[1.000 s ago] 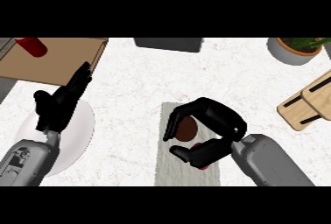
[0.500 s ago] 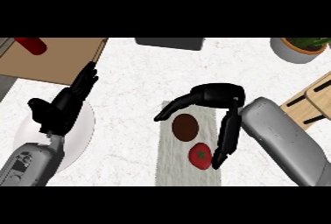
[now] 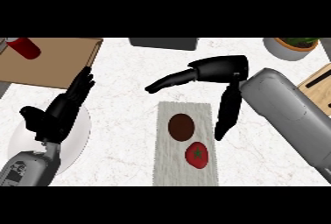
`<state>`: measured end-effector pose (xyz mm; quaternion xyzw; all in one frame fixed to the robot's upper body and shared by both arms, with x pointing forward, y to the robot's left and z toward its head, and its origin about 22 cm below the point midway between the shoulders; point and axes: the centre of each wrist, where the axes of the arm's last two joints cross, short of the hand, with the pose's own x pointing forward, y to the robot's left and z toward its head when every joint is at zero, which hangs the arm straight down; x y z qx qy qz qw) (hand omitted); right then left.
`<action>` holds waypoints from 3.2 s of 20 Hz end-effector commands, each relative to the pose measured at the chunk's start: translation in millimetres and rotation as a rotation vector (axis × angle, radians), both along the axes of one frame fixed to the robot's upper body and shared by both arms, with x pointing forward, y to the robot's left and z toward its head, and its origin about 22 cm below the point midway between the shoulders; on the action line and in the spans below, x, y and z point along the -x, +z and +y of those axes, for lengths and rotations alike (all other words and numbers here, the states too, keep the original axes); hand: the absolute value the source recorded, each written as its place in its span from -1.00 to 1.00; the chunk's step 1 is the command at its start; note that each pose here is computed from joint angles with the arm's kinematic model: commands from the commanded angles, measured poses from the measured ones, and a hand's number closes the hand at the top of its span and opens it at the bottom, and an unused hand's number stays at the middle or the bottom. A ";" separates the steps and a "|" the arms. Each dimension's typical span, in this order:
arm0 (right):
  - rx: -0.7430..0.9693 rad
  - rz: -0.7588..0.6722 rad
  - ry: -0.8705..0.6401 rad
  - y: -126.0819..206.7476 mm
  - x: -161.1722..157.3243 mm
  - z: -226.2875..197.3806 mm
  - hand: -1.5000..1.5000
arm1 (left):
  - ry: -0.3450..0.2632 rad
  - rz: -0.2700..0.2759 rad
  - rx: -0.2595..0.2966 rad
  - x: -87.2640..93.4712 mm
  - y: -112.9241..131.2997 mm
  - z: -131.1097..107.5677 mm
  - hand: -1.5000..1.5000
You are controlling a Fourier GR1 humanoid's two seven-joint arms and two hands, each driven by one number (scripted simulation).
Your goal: Pick the cupcake from the placemat and place it in the tiered shelf
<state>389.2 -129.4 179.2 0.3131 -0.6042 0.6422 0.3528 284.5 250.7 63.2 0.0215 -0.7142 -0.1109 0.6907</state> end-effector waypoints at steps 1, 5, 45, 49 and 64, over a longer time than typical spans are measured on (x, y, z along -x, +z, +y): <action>0.066 -0.023 0.197 7.3 -4.2 8.9 -1.00 | 0.011 0.006 -0.001 4.3 0.7 12.3 0.00; 0.100 -0.047 0.224 -9.5 -2.4 9.4 -1.00 | 0.026 0.005 -0.003 11.2 8.2 16.2 0.00; 0.483 -0.692 0.319 -105.2 -6.3 76.8 -1.00 | 0.073 0.004 -0.007 18.9 1.9 35.9 0.00; 0.512 -0.664 0.342 -130.0 1.7 79.3 -1.00 | 0.086 0.021 -0.004 35.3 -3.6 22.9 0.00; 0.582 -0.643 0.378 -170.8 11.4 90.5 -1.00 | 0.096 0.010 -0.007 24.2 2.0 12.9 0.00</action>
